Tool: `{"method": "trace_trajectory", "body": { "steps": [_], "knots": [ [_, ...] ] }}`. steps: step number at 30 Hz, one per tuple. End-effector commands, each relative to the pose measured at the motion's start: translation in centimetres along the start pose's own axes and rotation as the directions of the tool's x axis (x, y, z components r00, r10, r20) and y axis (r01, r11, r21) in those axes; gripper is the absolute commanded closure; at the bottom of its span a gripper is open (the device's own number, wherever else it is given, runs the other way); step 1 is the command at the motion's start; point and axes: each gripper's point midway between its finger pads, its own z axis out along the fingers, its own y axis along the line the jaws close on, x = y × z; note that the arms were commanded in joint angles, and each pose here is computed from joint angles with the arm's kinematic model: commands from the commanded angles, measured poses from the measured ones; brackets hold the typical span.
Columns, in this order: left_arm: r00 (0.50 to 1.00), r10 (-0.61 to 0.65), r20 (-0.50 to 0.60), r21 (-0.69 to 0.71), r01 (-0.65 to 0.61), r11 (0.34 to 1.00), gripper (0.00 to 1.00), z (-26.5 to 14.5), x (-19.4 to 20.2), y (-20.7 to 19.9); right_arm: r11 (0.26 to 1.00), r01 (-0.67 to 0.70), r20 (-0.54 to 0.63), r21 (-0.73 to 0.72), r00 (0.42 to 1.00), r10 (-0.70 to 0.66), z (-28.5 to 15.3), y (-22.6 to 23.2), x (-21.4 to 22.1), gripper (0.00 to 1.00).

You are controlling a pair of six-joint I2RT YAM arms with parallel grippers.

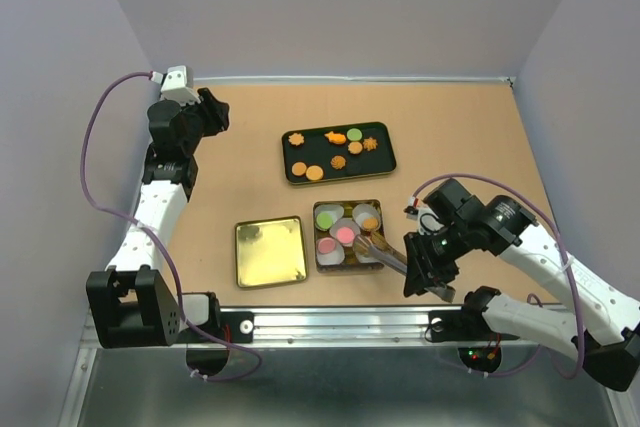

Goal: Pack the cookies

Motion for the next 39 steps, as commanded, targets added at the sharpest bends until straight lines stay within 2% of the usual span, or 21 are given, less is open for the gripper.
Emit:
{"method": "trace_trajectory", "body": {
  "steps": [1, 9, 16, 21, 28, 39],
  "knots": [
    [0.999, 0.025, 0.039, 0.017, -0.026, 1.000, 0.44, 0.2, -0.8, -0.3, 0.998, 0.020, -0.037, -0.060, 0.999, -0.023, 0.0, 0.7, 1.1, 0.66],
    [0.999, 0.027, 0.033, 0.019, -0.028, 0.999, 0.45, 0.2, -0.7, -0.3, 1.000, -0.010, -0.057, -0.010, 0.998, 0.009, 1.5, -1.4, 1.7, 0.66],
    [0.999, 0.029, 0.036, 0.016, -0.030, 0.999, 0.45, 0.1, -0.8, -0.3, 0.997, -0.017, 0.013, 0.069, 1.000, 0.016, 1.8, -2.3, -0.2, 0.65],
    [0.999, 0.032, 0.034, 0.014, -0.032, 0.999, 0.45, 0.1, -0.7, -0.3, 0.996, -0.017, 0.064, 0.082, 0.998, 0.011, 1.7, -2.0, -1.7, 0.62],
    [0.999, 0.035, 0.038, 0.010, -0.036, 0.999, 0.45, 0.0, -0.9, -0.2, 0.994, -0.003, 0.091, 0.107, 0.996, -0.007, 1.2, -1.7, -2.8, 0.51],
    [0.999, 0.035, 0.035, 0.010, -0.035, 0.999, 0.46, 0.0, -0.8, -0.2, 0.993, 0.014, 0.136, 0.121, 0.990, -0.030, -0.7, -0.5, -3.8, 0.48]
  ]
}}
